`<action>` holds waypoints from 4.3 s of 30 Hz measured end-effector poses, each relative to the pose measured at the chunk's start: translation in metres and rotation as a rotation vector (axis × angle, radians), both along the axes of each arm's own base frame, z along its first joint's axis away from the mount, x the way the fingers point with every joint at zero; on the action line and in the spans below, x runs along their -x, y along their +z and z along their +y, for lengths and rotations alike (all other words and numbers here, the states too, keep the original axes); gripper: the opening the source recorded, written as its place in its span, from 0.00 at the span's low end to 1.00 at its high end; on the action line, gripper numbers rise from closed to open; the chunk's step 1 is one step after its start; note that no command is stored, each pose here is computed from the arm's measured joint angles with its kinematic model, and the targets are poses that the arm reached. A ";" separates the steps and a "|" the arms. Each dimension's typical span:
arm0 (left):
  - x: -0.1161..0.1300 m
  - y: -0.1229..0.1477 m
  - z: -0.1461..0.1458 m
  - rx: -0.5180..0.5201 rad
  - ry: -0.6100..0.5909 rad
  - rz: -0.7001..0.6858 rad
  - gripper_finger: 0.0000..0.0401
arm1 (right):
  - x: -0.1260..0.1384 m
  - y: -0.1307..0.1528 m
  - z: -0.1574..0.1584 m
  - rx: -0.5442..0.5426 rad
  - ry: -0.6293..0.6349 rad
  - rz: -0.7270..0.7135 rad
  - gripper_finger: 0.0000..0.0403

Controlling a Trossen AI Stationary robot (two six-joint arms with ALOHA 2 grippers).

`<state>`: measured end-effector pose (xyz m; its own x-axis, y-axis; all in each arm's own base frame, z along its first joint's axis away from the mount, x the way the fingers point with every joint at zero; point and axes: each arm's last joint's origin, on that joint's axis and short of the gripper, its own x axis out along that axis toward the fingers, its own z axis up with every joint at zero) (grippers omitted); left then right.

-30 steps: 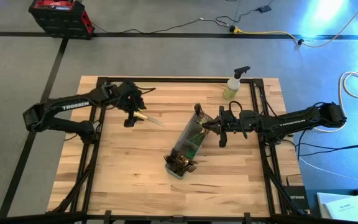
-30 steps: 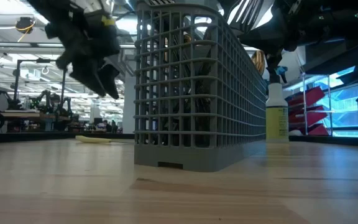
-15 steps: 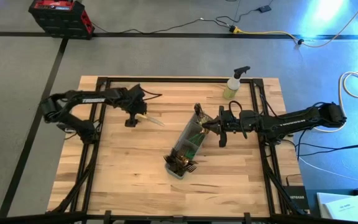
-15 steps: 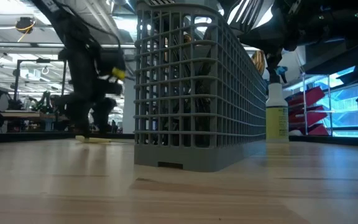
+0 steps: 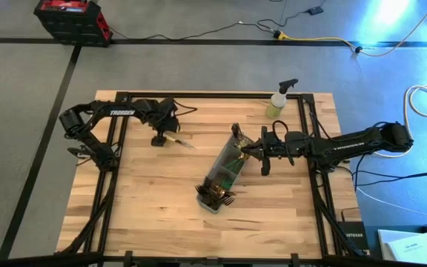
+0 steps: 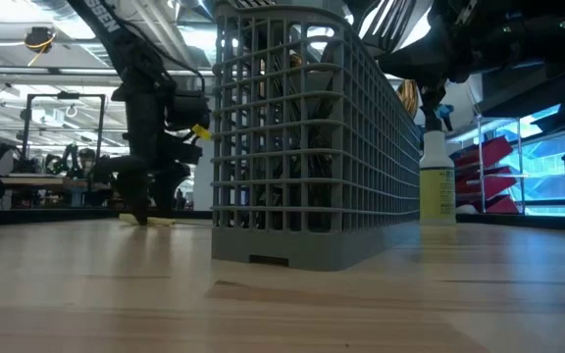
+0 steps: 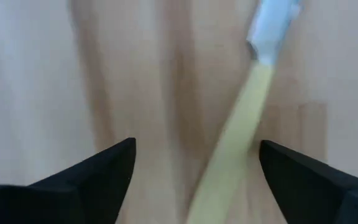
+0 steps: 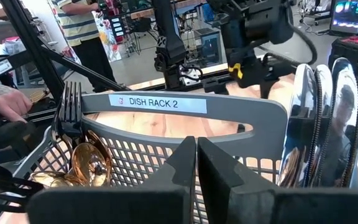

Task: Sort silverware
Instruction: Put the table knife into the silverware tray

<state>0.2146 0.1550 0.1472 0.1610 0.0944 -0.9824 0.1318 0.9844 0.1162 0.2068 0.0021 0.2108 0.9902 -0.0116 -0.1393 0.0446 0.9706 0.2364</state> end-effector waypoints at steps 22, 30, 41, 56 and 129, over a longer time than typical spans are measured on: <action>-0.005 -0.002 -0.001 0.039 -0.047 0.061 0.24 | 0.000 0.000 0.000 0.010 0.001 0.003 0.00; -0.012 -0.001 -0.011 -0.018 -0.078 0.099 0.14 | 0.000 0.000 0.000 0.010 0.001 0.003 0.00; -0.020 0.001 -0.024 -0.029 -0.112 0.098 0.05 | 0.000 0.000 0.000 0.011 0.001 0.003 0.00; -0.021 -0.003 -0.028 -0.012 -0.137 0.091 0.21 | 0.000 0.000 0.000 0.011 0.001 0.003 0.00; 0.023 0.003 -0.047 -0.043 0.047 0.054 0.32 | 0.000 0.000 0.004 0.011 0.013 -0.003 0.00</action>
